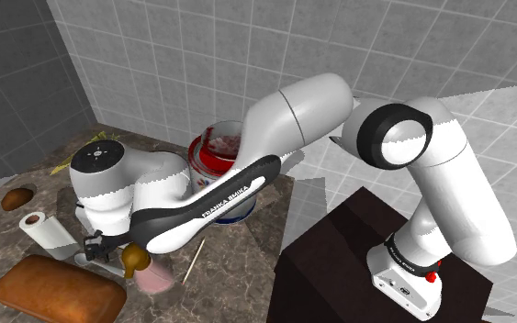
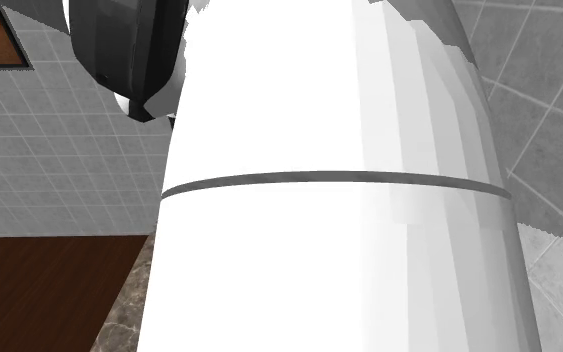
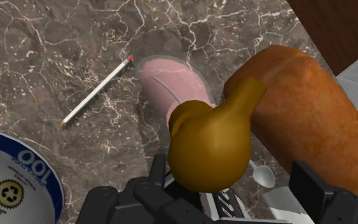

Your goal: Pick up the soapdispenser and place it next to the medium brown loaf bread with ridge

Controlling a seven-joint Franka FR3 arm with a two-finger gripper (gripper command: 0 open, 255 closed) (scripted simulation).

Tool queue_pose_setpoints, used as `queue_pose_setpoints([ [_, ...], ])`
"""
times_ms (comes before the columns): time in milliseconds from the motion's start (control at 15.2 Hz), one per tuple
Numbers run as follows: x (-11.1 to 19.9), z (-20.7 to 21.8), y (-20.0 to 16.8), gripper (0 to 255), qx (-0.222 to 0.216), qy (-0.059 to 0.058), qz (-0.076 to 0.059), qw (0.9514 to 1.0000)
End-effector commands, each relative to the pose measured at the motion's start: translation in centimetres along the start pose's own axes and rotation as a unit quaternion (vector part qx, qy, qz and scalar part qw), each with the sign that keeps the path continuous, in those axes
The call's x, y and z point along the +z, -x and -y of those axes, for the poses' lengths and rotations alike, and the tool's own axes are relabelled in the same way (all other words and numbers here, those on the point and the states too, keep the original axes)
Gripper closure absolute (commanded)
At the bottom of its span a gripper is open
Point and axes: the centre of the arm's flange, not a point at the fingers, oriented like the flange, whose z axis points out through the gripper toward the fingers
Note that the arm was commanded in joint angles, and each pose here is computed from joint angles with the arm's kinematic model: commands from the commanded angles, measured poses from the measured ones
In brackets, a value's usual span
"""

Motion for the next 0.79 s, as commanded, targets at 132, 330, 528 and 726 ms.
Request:
queue_pose_setpoints([
  [132,-4.0,0.0,0.0,0,0.000,0.000,0.000,1.0000],
  [330,-5.0,0.0,0.0,0,0.000,0.000,0.000,1.0000],
  [528,-5.0,0.0,0.0,0,0.000,0.000,0.000,1.0000],
  [726,-5.0,0.0,0.0,0,0.000,0.000,0.000,1.0000],
])
